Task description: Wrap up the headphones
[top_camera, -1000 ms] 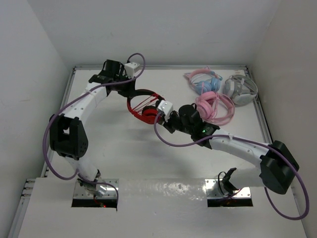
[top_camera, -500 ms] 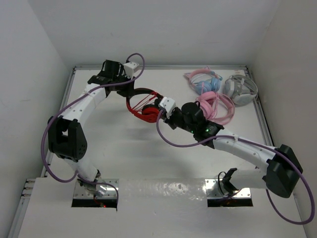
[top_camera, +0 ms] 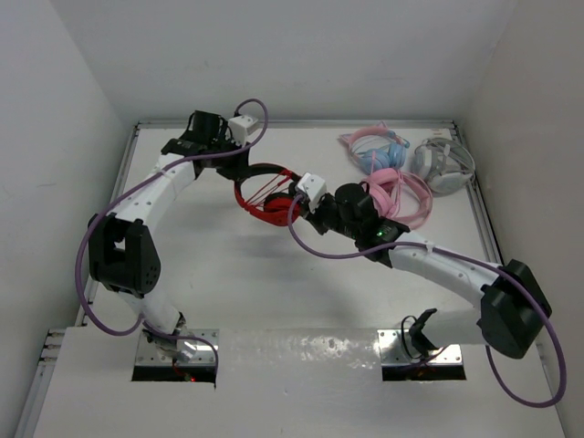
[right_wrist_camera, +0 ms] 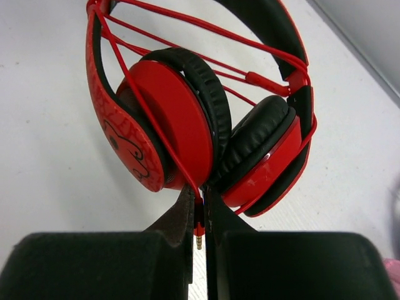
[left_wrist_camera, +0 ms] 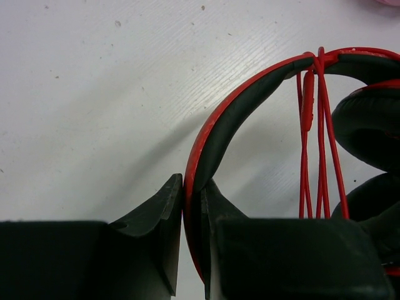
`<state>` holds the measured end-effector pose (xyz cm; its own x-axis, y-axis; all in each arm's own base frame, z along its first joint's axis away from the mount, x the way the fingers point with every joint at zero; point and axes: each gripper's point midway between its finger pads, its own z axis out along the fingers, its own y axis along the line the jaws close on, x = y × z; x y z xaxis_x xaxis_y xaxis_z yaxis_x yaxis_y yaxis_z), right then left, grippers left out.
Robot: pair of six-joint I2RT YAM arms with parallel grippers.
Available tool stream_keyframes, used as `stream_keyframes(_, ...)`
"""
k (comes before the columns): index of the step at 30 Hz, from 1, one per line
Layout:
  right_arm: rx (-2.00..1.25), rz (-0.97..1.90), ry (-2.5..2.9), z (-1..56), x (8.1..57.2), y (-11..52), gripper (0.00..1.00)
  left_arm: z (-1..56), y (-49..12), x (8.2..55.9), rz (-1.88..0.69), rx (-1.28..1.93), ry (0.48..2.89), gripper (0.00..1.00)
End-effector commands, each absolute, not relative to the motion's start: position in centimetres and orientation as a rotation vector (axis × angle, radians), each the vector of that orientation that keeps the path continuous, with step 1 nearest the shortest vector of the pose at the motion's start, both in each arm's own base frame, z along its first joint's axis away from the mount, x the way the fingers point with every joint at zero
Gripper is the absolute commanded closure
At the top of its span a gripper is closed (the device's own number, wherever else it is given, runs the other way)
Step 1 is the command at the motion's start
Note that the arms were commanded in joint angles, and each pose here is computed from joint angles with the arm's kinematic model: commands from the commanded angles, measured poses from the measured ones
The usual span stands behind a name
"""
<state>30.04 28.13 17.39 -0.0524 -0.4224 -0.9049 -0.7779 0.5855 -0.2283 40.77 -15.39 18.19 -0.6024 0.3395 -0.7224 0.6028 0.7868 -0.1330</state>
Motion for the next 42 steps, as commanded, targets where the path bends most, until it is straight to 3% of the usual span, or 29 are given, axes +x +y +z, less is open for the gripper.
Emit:
stream_keyframes(1, -0.947, 0.364, 1.722, 16.9, 31.5, 27.1, 1.0, 23.6, -16.9, 40.0, -0.599, 0.77, 2.099, 1.0)
stream_keyframes(9, -0.848, 0.702, 1.585, 17.7, 27.5, 29.6, 1.0, 28.2, -19.9, 39.3, -0.917, 0.707, 1.974, 1.0)
stream_keyframes(22, -0.75, 0.729, 1.449, 18.6, 27.0, 29.3, 0.93, 28.8, -20.6, 39.7, -1.055, 0.633, 1.972, 1.0)
stream_keyframes(29, -0.736, 0.756, 1.464, 17.7, 27.3, 29.8, 0.53, 28.7, -19.7, 40.2, -0.96, 0.606, 1.991, 1.0)
stream_keyframes(32, -0.737, 0.698, 1.474, 17.4, 27.1, 28.7, 0.49, 27.0, -18.2, 41.0, -0.859, 0.572, 2.036, 1.0)
stream_keyframes(35, -0.764, 0.626, 1.513, 16.5, 26.9, 27.3, 0.39, 25.6, -15.9, 42.1, -0.807, 0.477, 2.081, 1.0)
stream_keyframes(38, -0.806, 0.549, 1.594, 14.1, 26.4, 25.8, 0.2, 24.7, -12.1, 44.4, -0.7, 0.337, 2.093, 1.0)
stream_keyframes(40, -0.813, 0.496, 1.66, 12.5, 26.0, 24.4, 0.01, 23.4, -8.7, 45.6, -0.624, 0.241, 2.11, 1.0)
stream_keyframes(42, -0.821, 0.455, 1.71, 11.5, 25.7, 23.4, 0.01, 22.3, -6.0, 46.6, -0.565, 0.167, 2.128, 1.0)
